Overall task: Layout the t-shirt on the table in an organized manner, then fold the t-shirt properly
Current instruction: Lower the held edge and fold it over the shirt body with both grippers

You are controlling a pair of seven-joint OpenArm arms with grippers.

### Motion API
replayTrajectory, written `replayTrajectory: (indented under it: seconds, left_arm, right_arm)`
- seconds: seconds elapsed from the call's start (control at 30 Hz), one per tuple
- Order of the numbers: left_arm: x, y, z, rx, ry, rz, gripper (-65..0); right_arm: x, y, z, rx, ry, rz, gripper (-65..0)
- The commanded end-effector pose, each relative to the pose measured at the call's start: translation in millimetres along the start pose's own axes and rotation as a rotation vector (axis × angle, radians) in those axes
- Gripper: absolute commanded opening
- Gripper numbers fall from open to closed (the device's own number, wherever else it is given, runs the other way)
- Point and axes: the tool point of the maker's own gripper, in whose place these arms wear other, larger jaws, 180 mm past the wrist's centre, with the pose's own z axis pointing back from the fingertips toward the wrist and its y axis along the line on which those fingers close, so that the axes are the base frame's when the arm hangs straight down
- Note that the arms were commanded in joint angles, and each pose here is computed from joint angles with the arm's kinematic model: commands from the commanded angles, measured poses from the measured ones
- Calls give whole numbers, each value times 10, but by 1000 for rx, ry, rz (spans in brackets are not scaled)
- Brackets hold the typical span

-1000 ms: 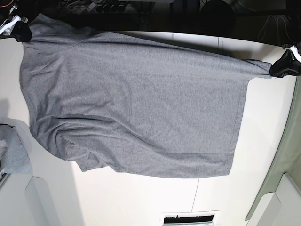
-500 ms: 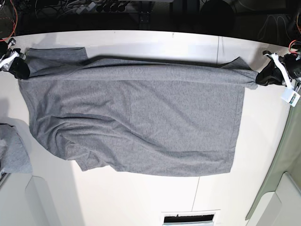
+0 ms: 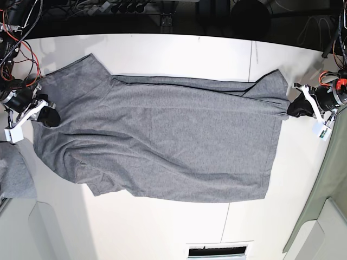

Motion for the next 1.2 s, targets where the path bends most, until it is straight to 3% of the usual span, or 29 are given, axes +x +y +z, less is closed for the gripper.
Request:
replayTrajectory:
  seconds: [0.0,0.13,0.17,0.27,0.33,0.47,0.67,0.73,0.83,1.1,1.17]
  left_arm:
    - [183,105,53,16,-49,-9,-650]
    - [136,163,-33,23,-46,43,-650]
    - [121,152,-52,21,-46,51,-595]
    - [98,104,-90,10,-45,63,-452]
    - [69,96,-81,5,-20,67,-424]
    - [77,23,28,-54,17,156,-424]
    - [209,105,327,-95,-81,312,-422]
    - [164,112,355,-95,-75,326,-378]
    - [53,52,336,-106,-63,346,-294]
    - [-237,-120,142,-87,-65,387,-286]
    - [-273,-73,117,-58,-73,380,-286]
  right_arm:
    - [197,-35,29,-8,-50,22,-650]
    - [274,-68,-15,-13,-68,15,-650]
    - [272,-68,-15,-13,-67,14,-650]
    - [226,-73,-15,-15,-47,11,-406]
    - [172,-83,-11,-19,-15,6,-334]
    - [175,-181,136,-25,-39,-50,-333]
    - [178,-646,611,-136,-164,-174,-333]
    - [128,-741,707,-163,-175,-193,-333]
    - [0,-837,778,-205,-167,-194,-333]
    - [-144,-1048,874,-309,-156,-169,-330]
    - [-175,-1076,876,-327,-141,-161,-262]
